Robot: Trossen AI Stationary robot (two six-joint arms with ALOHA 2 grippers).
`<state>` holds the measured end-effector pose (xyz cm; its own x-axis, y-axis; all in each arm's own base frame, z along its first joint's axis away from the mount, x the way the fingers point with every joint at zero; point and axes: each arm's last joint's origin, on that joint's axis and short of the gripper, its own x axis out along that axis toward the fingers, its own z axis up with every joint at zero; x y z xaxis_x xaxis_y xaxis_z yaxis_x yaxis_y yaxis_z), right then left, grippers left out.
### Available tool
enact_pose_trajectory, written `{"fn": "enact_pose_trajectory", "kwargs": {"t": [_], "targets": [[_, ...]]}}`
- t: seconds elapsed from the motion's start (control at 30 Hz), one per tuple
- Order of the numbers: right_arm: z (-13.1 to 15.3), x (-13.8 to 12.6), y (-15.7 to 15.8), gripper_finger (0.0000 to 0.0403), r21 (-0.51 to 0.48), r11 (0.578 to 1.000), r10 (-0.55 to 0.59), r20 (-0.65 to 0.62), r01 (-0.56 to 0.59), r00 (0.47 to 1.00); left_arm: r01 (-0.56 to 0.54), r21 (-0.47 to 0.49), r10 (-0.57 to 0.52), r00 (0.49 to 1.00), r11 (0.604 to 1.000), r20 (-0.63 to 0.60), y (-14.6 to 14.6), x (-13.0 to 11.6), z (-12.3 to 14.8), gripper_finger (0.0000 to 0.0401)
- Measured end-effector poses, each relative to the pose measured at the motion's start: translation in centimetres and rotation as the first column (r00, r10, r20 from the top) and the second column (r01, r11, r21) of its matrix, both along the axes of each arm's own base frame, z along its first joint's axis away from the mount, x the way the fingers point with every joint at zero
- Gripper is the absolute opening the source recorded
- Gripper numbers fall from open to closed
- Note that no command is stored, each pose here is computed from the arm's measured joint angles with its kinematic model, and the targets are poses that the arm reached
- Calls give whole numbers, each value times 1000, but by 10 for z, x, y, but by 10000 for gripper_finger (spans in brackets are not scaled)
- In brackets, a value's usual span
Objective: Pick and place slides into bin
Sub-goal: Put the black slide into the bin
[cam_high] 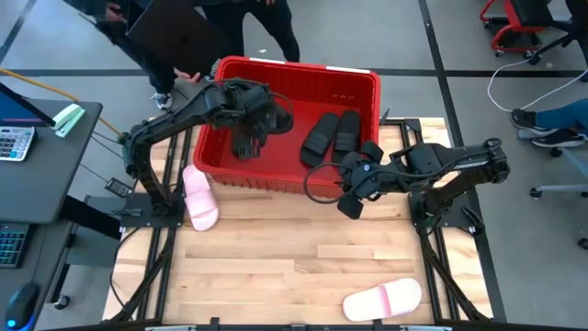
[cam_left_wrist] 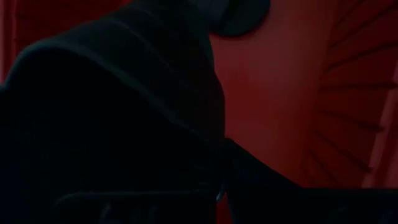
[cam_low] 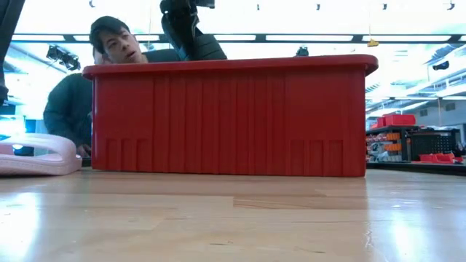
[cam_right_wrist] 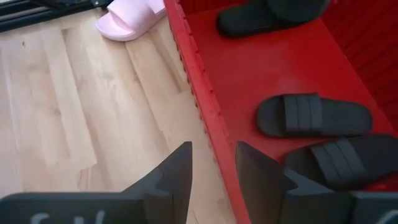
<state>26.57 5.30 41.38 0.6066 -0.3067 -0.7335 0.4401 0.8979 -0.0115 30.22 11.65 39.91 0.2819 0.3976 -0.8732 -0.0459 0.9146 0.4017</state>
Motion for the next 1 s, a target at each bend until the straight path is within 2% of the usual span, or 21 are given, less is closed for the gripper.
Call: {"fn": "enact_pose_trajectory", "kwargs": {"t": [0.23,0.43,0.5,0.63,0.8,1.0], "targets": [[0,0,-1,128,-32,999,-22,8,22,1000,34,-90,-33,999,995,13,21,-9,-1,12],[0,0,-1,128,-32,999,-22,8,22,1000,144,-60,-148,987,988,-66,38,-13,-7,12],[0,0,-1,128,-32,999,-22,8,22,1000,157,-76,-163,984,985,-78,48,-13,-11,12],[0,0,-1,128,-33,999,-22,8,23,1000,131,-154,-144,986,979,-83,72,-11,-28,12],[0,0,-1,128,-33,999,-22,8,23,1000,86,-228,-123,980,970,-153,108,-8,-61,12],[0,0,-1,128,-55,998,0,-3,-1,1000,46,-362,-116,978,931,-174,142,-5,-102,12]]}}
